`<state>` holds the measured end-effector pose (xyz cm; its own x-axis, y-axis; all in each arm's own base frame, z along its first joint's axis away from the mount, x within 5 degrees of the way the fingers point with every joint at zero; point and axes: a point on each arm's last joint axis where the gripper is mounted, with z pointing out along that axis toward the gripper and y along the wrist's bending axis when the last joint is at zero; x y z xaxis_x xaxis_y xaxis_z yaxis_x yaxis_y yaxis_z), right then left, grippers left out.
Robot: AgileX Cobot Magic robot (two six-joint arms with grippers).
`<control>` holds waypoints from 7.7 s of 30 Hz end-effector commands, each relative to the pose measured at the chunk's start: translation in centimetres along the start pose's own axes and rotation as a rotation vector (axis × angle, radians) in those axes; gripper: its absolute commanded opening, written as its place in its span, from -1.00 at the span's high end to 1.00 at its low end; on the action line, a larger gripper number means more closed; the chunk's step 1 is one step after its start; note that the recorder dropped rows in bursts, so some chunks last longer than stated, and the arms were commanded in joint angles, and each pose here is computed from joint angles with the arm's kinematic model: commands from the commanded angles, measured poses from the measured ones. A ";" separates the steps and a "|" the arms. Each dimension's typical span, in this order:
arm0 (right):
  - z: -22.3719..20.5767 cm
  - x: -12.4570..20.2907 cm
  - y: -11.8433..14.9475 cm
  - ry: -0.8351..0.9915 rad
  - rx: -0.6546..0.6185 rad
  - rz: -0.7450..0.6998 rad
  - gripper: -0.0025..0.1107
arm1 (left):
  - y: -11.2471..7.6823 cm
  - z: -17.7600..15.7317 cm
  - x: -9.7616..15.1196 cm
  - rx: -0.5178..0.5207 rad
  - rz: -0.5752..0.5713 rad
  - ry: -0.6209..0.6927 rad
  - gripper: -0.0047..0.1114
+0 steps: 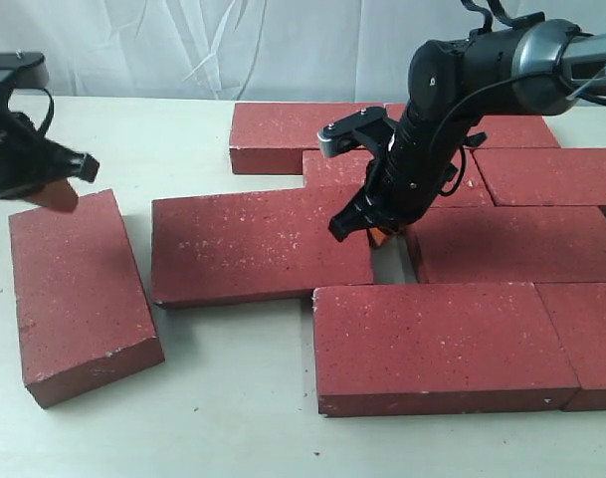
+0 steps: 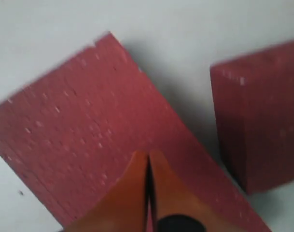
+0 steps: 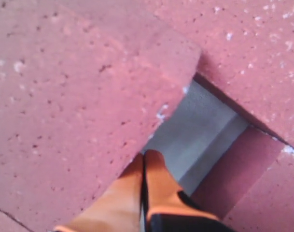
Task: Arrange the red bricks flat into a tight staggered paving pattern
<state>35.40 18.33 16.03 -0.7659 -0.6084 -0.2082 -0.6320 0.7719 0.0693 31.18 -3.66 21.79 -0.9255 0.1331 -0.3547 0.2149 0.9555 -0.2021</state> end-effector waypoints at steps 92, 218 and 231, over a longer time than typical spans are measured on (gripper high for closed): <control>-0.8 0.6 -0.1 0.040 -0.028 0.014 0.97 | -4.3 5.5 0.3 0.065 0.062 -0.099 0.92; -2.3 -9.2 9.1 -0.155 -0.193 -0.219 0.97 | 2.5 5.8 -0.9 -0.163 -0.028 -0.112 0.92; -4.5 -5.0 8.4 -0.122 -0.159 -0.147 0.97 | 1.8 4.2 1.7 -0.157 -0.042 -0.069 0.92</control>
<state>34.40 27.81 21.82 -0.6330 -0.6993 -0.3321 -0.7673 0.6237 0.1490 31.72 -2.90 17.23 -0.9088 0.1185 -0.4001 0.1535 0.9865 -0.0563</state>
